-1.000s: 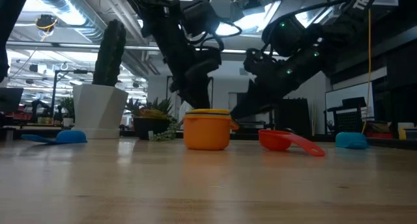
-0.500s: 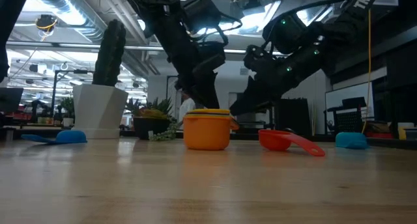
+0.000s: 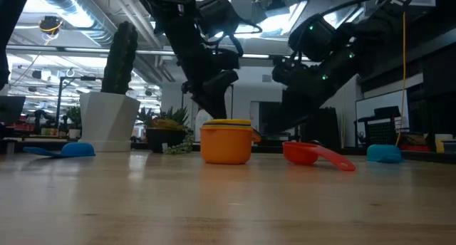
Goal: Nest measuring cups in basket
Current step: Stack the yellow measuring cup on top of the dark blue measuring cup
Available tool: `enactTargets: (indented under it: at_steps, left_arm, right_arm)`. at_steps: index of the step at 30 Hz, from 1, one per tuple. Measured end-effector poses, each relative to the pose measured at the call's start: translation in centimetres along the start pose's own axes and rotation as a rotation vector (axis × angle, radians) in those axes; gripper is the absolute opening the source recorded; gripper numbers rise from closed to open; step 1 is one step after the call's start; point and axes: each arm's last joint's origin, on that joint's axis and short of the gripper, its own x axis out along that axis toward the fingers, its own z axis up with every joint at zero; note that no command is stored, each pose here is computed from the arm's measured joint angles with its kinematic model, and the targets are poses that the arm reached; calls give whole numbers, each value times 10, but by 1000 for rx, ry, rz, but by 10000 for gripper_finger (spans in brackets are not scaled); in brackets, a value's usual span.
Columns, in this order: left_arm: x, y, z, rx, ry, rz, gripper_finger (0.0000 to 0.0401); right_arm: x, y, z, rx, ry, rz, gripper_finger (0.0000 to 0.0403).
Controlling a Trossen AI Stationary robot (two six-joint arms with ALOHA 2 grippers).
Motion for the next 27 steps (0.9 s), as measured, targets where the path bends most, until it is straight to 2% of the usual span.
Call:
enactTargets:
  at_steps: [4, 12, 16, 27]
  left_arm:
    - [0, -1, 0, -2, 8, -35, 85]
    - [14, -7, -8, 6, 61, -89, 85]
    - [20, -11, -9, 3, 60, -129, 85]
    - [16, -11, -1, -15, -11, -149, 85]
  right_arm:
    - [10, -1, -3, -1, -12, 1, 145]
    - [19, -1, 2, -5, -122, 13, 145]
    - [19, -1, 2, -5, -123, 12, 145]
    - [19, -1, 2, -4, -119, 12, 145]
